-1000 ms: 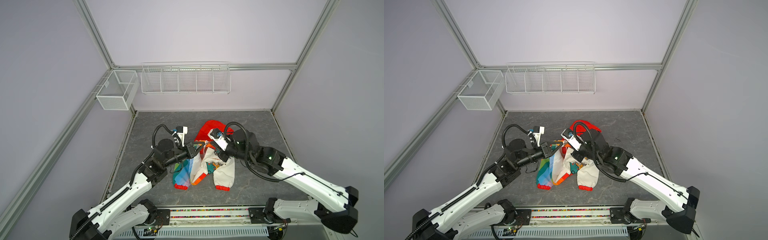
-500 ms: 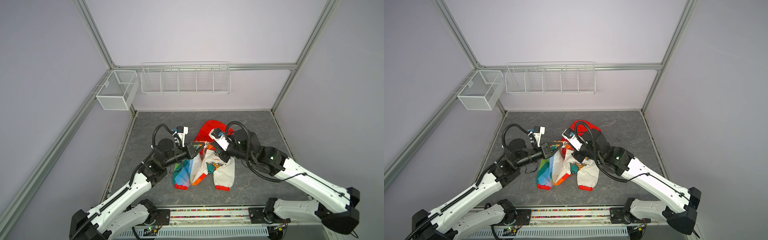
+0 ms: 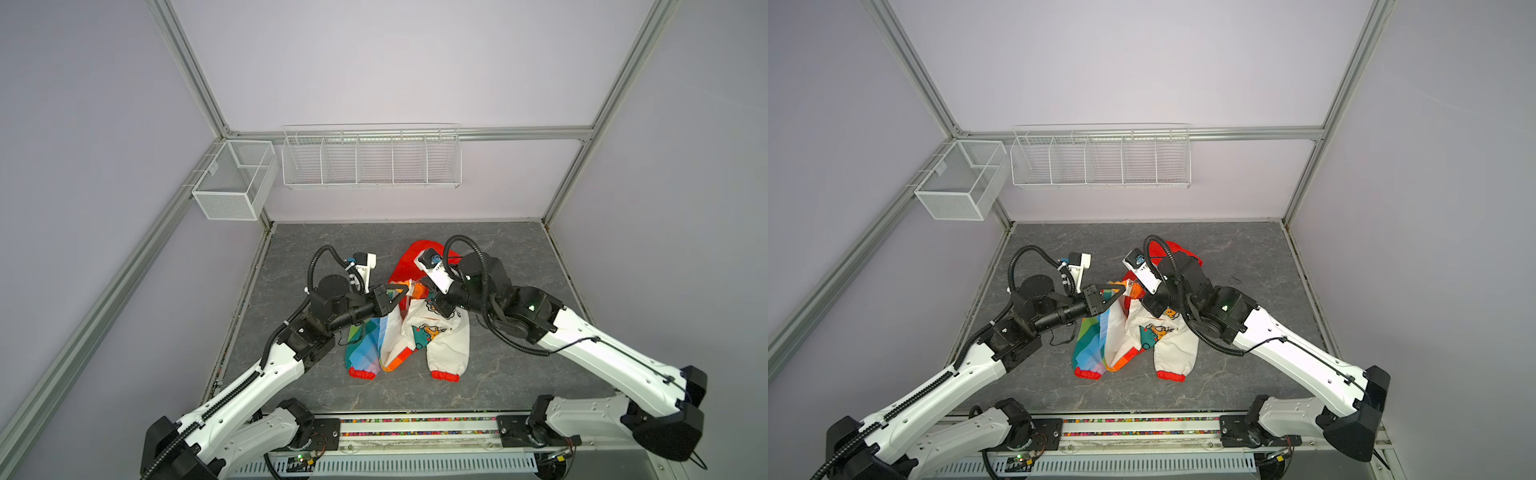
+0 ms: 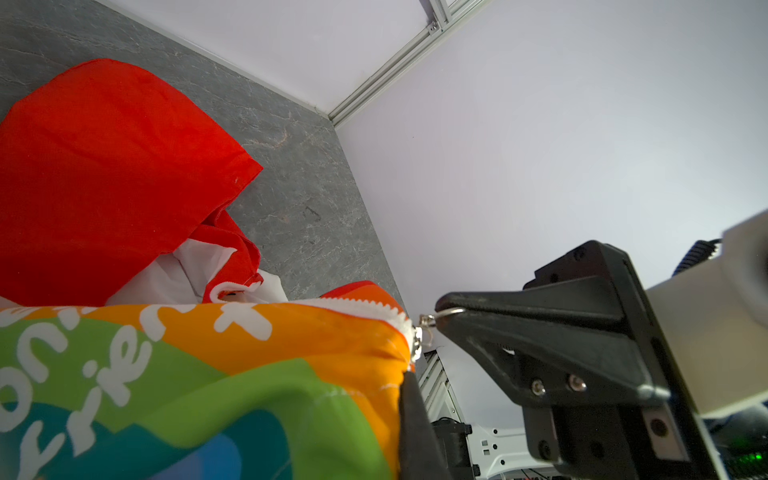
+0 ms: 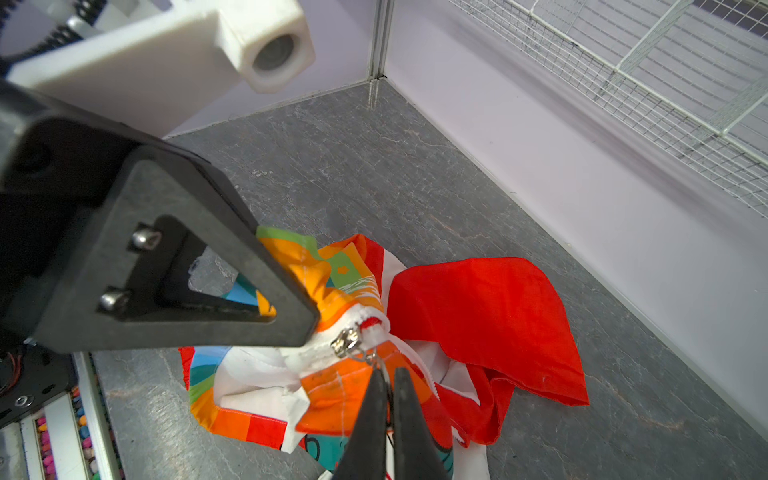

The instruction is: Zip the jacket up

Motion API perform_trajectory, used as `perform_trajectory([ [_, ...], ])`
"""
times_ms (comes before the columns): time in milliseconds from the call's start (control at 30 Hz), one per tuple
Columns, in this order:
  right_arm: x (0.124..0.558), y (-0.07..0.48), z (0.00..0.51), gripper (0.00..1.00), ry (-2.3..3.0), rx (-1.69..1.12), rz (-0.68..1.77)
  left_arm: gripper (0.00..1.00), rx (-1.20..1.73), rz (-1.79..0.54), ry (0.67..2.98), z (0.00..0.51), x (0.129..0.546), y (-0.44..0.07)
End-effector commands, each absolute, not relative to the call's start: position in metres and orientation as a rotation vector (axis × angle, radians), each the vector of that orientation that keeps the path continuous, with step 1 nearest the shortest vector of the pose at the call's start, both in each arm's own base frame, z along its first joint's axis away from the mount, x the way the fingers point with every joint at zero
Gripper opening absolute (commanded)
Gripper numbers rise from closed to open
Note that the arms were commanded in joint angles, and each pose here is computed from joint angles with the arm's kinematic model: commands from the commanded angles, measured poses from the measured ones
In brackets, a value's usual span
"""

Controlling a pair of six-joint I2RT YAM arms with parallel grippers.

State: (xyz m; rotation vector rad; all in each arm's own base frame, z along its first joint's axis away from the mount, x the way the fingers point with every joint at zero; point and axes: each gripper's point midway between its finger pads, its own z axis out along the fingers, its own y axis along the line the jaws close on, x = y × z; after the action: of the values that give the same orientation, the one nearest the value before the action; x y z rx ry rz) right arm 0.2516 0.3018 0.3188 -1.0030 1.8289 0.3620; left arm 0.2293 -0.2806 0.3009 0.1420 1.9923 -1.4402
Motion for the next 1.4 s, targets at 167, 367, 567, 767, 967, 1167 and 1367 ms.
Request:
perform_trajectory([
  [167,0.259,0.296,0.340,0.07,1.804,-0.950,0.390,0.00,0.091,-1.411,2.015,0.291,0.233,-0.274],
  [367,0.245,0.306,0.330,0.07,1.830,-1.009,0.473,0.05,0.007,-1.449,1.945,0.295,0.241,-0.271],
  [567,0.243,0.309,0.326,0.07,1.841,-1.007,0.499,0.42,-0.058,-1.499,1.864,0.297,0.246,-0.268],
  [767,0.243,0.314,0.325,0.07,1.845,-1.003,0.523,0.50,-0.069,-1.568,1.835,0.298,0.244,-0.271],
  [967,0.245,0.317,0.322,0.07,1.852,-0.993,0.533,0.51,-0.074,-1.618,1.808,0.302,0.240,-0.274],
  [1167,0.247,0.319,0.322,0.07,1.850,-0.978,0.540,0.47,-0.043,-1.640,1.829,0.296,0.232,-0.288],
  [1367,0.248,0.319,0.324,0.07,1.848,-0.966,0.538,0.38,-0.078,-1.670,1.841,0.291,0.231,-0.290],
])
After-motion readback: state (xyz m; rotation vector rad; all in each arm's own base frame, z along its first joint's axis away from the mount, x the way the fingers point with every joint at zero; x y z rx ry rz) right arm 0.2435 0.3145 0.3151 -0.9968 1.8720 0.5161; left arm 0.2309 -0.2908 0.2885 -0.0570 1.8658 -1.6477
